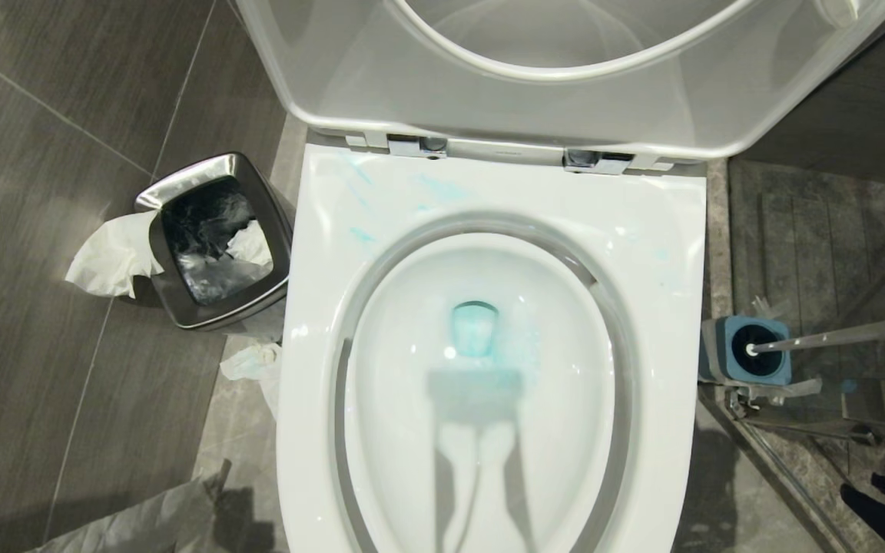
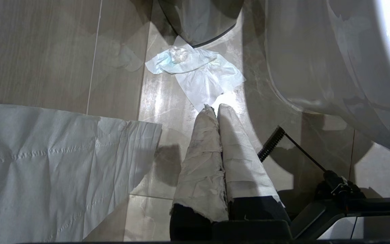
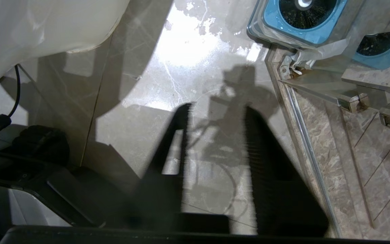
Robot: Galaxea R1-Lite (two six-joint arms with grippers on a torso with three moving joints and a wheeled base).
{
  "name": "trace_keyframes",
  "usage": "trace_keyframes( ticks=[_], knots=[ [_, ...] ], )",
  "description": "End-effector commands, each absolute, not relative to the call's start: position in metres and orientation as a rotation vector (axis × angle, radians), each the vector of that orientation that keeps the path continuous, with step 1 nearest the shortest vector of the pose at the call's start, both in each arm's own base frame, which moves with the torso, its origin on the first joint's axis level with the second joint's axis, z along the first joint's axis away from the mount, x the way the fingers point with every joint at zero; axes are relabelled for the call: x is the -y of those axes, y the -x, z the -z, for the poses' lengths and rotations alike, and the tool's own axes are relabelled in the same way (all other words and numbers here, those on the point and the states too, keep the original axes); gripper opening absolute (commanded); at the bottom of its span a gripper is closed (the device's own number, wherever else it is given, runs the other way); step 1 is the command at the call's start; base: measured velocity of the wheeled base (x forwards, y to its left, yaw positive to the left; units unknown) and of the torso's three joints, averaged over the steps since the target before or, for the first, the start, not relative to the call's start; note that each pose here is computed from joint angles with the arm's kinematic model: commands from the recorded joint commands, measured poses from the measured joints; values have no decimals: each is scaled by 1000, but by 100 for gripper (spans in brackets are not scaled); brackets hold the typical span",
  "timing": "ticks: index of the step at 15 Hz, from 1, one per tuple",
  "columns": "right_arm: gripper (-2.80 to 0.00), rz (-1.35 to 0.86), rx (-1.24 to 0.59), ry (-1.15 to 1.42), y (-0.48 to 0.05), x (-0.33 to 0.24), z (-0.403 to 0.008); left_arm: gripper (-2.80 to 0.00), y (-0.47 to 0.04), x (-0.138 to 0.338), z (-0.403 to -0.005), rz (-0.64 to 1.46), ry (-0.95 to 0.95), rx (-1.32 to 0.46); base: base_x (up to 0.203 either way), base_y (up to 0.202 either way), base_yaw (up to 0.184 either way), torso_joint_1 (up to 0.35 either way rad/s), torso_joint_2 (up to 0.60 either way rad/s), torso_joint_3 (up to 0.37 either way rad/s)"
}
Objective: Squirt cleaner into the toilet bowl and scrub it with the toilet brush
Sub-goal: Scrub the toilet bowl
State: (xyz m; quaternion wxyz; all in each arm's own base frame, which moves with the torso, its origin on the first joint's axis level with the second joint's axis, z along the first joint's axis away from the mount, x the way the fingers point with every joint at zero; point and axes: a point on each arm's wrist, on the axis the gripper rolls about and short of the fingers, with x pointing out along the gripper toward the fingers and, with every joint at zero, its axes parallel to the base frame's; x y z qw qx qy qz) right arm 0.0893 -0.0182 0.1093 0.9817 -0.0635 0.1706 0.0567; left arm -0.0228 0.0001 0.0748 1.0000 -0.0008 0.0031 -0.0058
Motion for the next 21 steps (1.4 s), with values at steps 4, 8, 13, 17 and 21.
trace_keyframes(
  ticks=[4, 8, 13, 17, 21],
  knots=[
    [0, -117, -358, 116, -101, 22, -108, -280, 23, 0, -75, 12, 2, -8, 0, 0, 0, 0, 0, 0],
    [0, -20, -365, 48, -126, 31, -118, -280, 23, 0, -75, 12, 2, -8, 0, 0, 0, 0, 0, 0],
    [0, 25, -395, 45, -155, 42, -113, -280, 23, 0, -75, 12, 2, -8, 0, 0, 0, 0, 0, 0],
    [0, 28, -405, 45, -185, 52, -101, -280, 23, 0, -75, 12, 2, -8, 0, 0, 0, 0, 0, 0],
    [0, 110, -347, 78, -217, 64, -99, -280, 23, 0, -75, 12, 2, -8, 0, 0, 0, 0, 0, 0]
  ],
)
